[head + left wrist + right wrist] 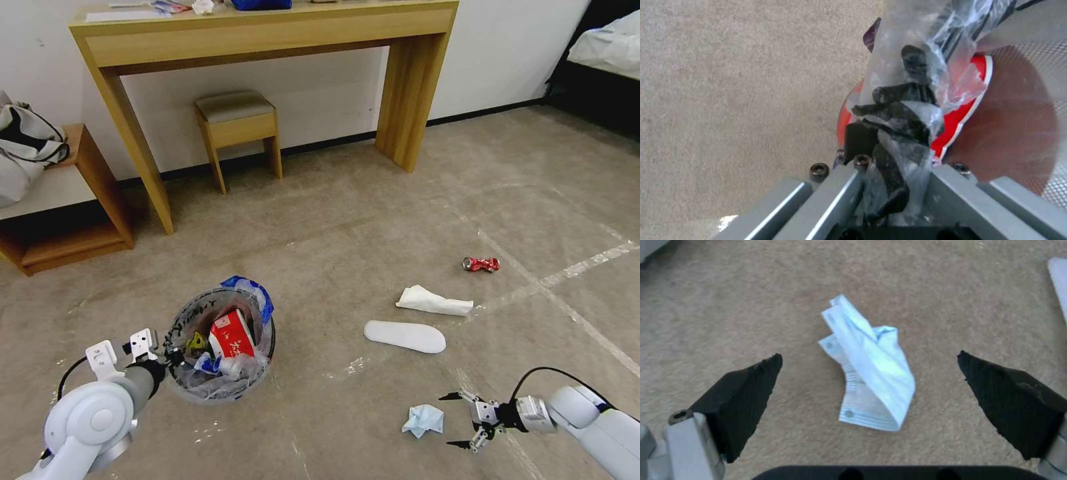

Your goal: Pick up the trash bin and place the garbage on the floor into it.

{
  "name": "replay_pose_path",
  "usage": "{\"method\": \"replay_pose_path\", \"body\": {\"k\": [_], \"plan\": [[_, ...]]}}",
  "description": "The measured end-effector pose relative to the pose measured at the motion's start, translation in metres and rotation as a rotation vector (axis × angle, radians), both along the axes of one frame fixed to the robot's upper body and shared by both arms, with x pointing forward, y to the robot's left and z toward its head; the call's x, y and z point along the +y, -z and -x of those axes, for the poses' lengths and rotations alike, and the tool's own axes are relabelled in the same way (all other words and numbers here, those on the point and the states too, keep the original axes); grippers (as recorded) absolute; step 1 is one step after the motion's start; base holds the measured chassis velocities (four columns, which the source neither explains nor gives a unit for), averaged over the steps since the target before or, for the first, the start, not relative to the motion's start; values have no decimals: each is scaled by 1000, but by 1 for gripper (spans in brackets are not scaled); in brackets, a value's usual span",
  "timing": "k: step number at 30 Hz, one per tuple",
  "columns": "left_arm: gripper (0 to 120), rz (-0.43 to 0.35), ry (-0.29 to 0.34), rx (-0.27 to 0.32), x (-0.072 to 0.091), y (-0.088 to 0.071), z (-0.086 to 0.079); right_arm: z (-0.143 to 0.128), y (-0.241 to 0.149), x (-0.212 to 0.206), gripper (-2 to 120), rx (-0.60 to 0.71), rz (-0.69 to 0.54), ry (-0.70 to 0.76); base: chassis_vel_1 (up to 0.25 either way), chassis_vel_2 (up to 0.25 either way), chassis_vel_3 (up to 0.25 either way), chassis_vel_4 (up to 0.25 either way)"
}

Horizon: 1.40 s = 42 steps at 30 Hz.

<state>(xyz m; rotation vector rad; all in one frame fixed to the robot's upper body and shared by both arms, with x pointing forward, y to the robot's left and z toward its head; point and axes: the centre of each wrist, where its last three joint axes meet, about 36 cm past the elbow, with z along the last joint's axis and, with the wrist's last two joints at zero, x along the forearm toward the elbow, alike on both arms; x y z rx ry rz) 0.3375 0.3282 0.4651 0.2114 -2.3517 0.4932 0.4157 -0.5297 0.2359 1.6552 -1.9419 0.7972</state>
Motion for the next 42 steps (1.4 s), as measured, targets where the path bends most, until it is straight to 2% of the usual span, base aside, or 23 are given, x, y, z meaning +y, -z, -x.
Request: {"method": "replay_pose_path", "body": {"k": [15,21,28,42], "plan": [[0,3,6,0,-3,3,0,-30,24,15,100,-7,-33,87,0,0,0,0],[0,0,5,0,-3,3,0,-31,32,21,100,3,-39,92,0,0,0,0],[0,-2,4,0,-3,4,0,-19,49,35,100,30,-57,81,0,0,0,0],[0,-2,14,1,-6,8,3,-22,7,31,100,-64,-105,62,0,0,0,0]]}}
